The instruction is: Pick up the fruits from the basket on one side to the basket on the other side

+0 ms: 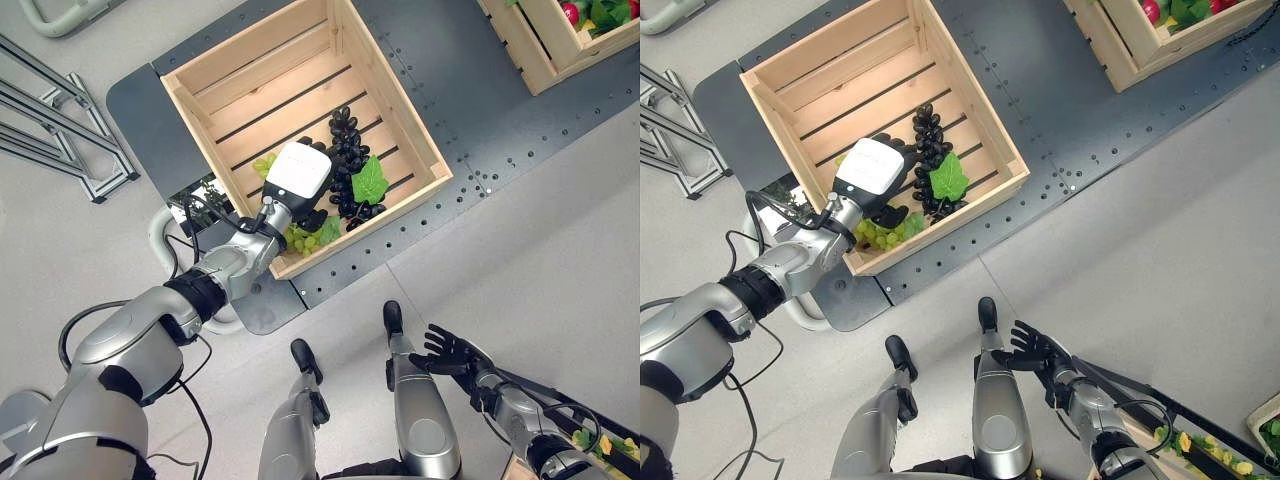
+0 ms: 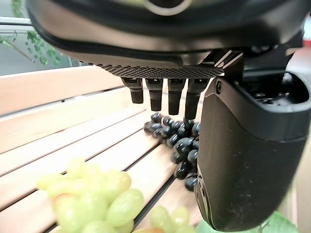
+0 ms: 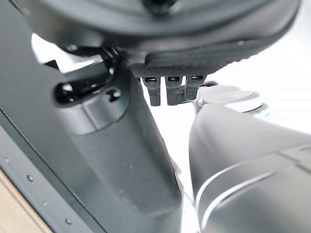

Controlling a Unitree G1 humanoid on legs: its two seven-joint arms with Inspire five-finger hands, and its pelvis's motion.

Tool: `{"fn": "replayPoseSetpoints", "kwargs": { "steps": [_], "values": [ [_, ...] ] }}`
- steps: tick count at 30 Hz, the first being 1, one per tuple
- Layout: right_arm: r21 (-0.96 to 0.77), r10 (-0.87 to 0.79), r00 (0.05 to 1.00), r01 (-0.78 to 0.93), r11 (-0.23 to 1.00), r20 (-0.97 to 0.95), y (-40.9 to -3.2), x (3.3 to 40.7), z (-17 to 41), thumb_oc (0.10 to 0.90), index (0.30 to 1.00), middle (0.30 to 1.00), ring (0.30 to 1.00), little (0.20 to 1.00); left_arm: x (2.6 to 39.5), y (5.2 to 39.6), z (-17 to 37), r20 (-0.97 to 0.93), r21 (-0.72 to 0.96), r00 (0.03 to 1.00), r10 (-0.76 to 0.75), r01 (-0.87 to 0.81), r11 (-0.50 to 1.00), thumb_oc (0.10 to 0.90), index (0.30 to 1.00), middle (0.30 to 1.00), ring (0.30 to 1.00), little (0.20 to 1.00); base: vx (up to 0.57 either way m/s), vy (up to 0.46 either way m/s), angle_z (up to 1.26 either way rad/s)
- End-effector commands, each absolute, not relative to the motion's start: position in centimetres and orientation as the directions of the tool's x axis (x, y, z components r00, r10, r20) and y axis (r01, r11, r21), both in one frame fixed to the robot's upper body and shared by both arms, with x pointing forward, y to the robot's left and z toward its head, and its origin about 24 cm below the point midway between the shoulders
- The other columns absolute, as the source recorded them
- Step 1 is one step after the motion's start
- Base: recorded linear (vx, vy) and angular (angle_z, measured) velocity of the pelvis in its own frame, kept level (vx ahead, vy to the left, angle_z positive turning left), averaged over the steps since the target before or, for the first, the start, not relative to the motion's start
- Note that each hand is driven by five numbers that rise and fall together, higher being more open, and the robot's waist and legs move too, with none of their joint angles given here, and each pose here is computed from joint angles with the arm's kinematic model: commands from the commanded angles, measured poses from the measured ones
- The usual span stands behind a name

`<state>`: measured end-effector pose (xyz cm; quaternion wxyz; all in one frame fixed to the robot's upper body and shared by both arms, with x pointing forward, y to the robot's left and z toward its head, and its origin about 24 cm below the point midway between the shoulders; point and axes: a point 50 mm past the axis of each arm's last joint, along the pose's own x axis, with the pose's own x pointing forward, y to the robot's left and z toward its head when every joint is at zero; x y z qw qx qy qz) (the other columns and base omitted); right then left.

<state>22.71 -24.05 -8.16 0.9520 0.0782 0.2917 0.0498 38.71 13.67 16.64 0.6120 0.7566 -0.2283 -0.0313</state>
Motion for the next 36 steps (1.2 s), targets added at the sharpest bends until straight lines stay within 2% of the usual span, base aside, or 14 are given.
{"fn": "replayPoseSetpoints", "kwargs": {
  "steps": [1, 6, 9, 14, 16, 22, 30, 36],
  "values": [
    [0.188, 0.143, 0.864, -0.057, 0.981, -0.483, -25.6, 22.6, -7.1, 0.8, 0.9, 0.9, 0.9, 0.9, 38.8, 14.0, 25.1, 0.405, 0.843, 0.836, -0.371, -0.498, -0.204, 0.8, 0.9, 0.9, 0.9, 0.9, 0.0, 0.0, 0.0],
    [0.193, 0.129, 0.873, -0.04, 0.98, -0.471, -25.8, 22.2, -7.0, 0.8, 0.9, 0.9, 0.9, 0.9, 37.2, 14.3, 28.7, 0.539, 0.777, 0.753, -0.377, -0.617, -0.123, 0.8, 0.9, 0.9, 0.9, 0.9, 0.0, -0.006, 0.01],
    [0.203, 0.119, 0.876, -0.025, 0.979, -0.467, -25.7, 22.0, -7.0, 0.8, 0.9, 0.9, 0.9, 0.9, 35.9, 15.9, 30.2, 0.701, 0.676, 0.629, -0.336, -0.736, 0.032, 0.8, 0.9, 0.9, 0.9, 0.9, 0.0, 0.0, 0.0],
    [0.225, 0.127, 0.871, -0.02, 0.974, -0.474, -25.0, 21.5, -7.5, 0.8, 0.9, 0.9, 0.9, 0.9, 35.5, 17.9, 30.0, 0.746, 0.641, 0.592, -0.305, -0.763, 0.088, 0.8, 0.9, 0.9, 0.9, 0.9, 0.0, -0.049, 0.07],
    [0.236, 0.136, 0.865, -0.021, 0.971, -0.482, -24.5, 21.3, -7.7, 0.8, 0.9, 0.9, 0.9, 0.9, 35.4, 18.4, 29.4, 0.71, 0.691, 0.642, -0.291, -0.714, 0.112, 0.8, 0.9, 0.9, 0.9, 0.9, 0.01, -0.061, 0.13],
    [0.229, 0.141, 0.863, -0.03, 0.973, -0.485, -24.4, 21.5, -7.6, 0.8, 0.9, 0.9, 0.9, 0.9, 36.0, 18.9, 29.2, 0.506, 0.836, 0.809, -0.301, -0.546, -0.063, 0.8, 0.9, 0.9, 0.9, 0.9, 0.01, -0.001, 0.07],
    [0.226, 0.145, 0.874, -0.041, 0.973, -0.465, -24.6, 22.0, -7.1, 0.8, 0.9, 0.9, 0.9, 0.9, 36.4, 17.5, 30.2, 0.376, 0.854, 0.859, -0.346, -0.467, -0.231, 0.8, 0.9, 0.9, 0.9, 0.9, 0.0, -0.008, 0.01],
    [0.227, 0.144, 0.874, -0.04, 0.973, -0.464, -24.7, 22.2, -7.1, 0.8, 0.9, 0.9, 0.9, 0.9, 36.7, 15.2, 29.6, 0.295, 0.872, 0.861, -0.415, -0.419, -0.251, 0.8, 0.9, 0.9, 0.9, 0.9, 0.0, 0.0, 0.0]
  ]
}}
